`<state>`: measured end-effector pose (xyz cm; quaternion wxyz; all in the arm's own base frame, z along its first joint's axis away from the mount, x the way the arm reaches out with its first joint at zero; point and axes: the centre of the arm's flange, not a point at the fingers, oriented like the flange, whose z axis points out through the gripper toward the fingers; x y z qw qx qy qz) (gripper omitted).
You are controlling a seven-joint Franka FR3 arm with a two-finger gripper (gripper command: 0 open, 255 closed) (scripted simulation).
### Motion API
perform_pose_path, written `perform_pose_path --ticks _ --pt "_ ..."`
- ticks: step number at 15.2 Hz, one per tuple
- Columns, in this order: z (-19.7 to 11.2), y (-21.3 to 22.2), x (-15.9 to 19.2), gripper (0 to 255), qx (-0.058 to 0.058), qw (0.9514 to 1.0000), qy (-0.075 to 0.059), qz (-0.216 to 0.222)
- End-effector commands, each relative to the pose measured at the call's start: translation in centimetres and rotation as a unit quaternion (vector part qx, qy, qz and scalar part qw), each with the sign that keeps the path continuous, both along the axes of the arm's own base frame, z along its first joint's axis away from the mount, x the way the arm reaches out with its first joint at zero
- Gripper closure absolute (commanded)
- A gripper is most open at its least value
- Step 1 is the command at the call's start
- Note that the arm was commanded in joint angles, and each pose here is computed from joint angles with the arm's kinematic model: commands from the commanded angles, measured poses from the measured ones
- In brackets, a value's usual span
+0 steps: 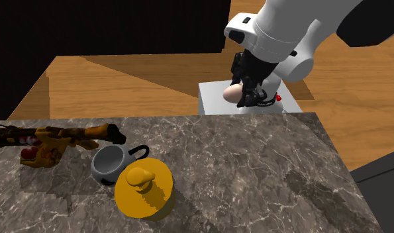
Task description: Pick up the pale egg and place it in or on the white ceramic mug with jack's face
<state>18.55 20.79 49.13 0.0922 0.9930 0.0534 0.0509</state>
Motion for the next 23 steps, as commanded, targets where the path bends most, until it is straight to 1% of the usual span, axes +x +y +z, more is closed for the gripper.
perform_pose_path --ticks 1,23 --pt "0.1 0.5 2.4 255 0.0 1.0 0.0 0.0" --pt "0.0 8.0 30.4 255 0.0 1.0 0.0 0.0"
